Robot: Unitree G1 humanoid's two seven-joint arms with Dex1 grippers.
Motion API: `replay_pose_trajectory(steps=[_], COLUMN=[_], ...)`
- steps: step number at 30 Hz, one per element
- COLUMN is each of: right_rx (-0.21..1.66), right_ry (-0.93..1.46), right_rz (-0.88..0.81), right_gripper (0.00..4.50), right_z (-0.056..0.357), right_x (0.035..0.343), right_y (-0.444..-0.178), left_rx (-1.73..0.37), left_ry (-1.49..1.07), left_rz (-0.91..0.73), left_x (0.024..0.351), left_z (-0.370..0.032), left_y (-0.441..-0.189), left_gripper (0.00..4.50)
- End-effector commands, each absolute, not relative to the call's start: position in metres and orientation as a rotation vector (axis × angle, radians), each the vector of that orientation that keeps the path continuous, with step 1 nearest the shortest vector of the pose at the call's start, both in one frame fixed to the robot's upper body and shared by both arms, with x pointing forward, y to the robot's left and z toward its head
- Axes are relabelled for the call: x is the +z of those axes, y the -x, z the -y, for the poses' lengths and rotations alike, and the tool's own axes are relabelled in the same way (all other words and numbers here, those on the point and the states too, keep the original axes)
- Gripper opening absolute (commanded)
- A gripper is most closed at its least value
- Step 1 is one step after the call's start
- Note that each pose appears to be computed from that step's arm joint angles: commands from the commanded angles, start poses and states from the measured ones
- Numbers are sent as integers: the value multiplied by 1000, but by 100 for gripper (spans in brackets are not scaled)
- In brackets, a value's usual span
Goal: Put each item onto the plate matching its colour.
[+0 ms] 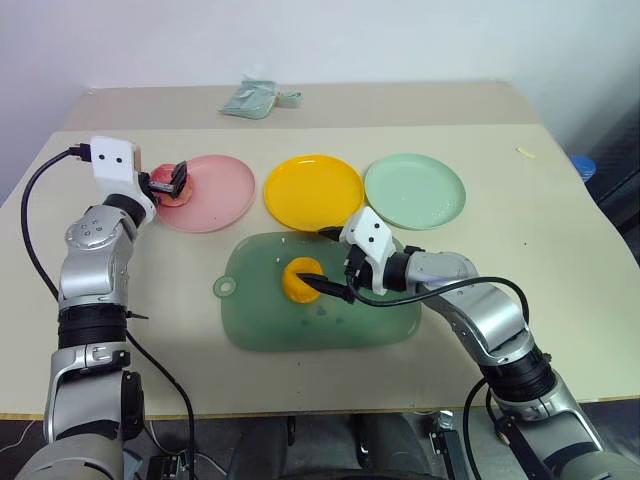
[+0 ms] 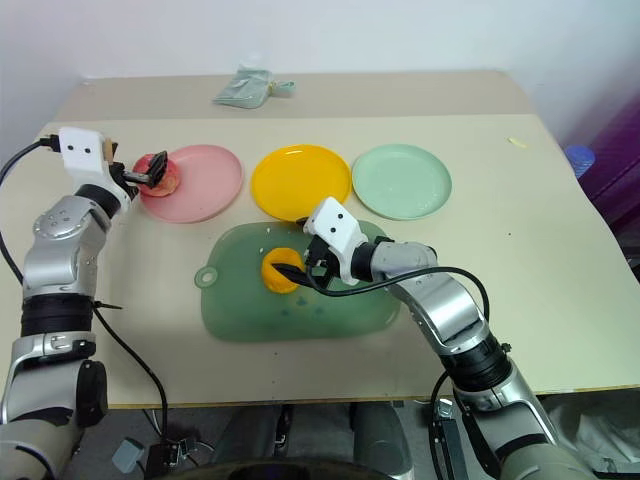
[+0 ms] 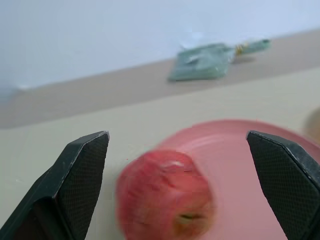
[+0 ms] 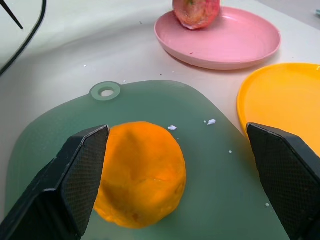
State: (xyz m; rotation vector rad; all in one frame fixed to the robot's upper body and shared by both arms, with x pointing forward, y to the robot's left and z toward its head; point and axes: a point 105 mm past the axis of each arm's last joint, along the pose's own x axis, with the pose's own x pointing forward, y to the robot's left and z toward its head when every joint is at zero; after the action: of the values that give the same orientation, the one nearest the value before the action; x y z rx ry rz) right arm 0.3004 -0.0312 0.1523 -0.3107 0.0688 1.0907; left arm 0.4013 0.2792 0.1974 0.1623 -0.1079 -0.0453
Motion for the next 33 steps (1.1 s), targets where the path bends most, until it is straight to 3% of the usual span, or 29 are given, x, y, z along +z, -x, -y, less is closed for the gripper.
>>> replay_pose_trajectory(steps=[1,4,7,10,15,20,27,30,32,33], right_rx=[1103,1101,1121,1176,1213,1206,1224,1225,1214,1205], right_ry=[310,310,314,301,307,325,333,307,297,289], right_rz=[-8,-3,0,-29,-86,-133,-189,-163,-129,-108], right_gripper=[450,450,450,450,450,450,450,362,280,264], right_z=[28,28,31,29,26,25,20,17,17,17], right_x=[166,167,169,166,154,142,130,139,151,158], right_y=[-299,-299,-296,-288,-286,-295,-301,-302,-304,-306], left_rx=[-49,-105,-300,-566,-779,-840,-827,-821,-815,-812], left_ry=[-193,-138,-186,-272,-327,-298,-287,-277,-270,-267], left_rz=[98,145,162,68,-99,-149,-172,-176,-178,-180], left_x=[205,214,214,189,155,144,133,130,129,129], left_z=[-278,-269,-250,-228,-217,-211,-209,-208,-208,-208], left_y=[-400,-394,-369,-327,-277,-257,-247,-246,-244,-243], left_gripper=[448,448,448,448,448,448,448,450,450,450])
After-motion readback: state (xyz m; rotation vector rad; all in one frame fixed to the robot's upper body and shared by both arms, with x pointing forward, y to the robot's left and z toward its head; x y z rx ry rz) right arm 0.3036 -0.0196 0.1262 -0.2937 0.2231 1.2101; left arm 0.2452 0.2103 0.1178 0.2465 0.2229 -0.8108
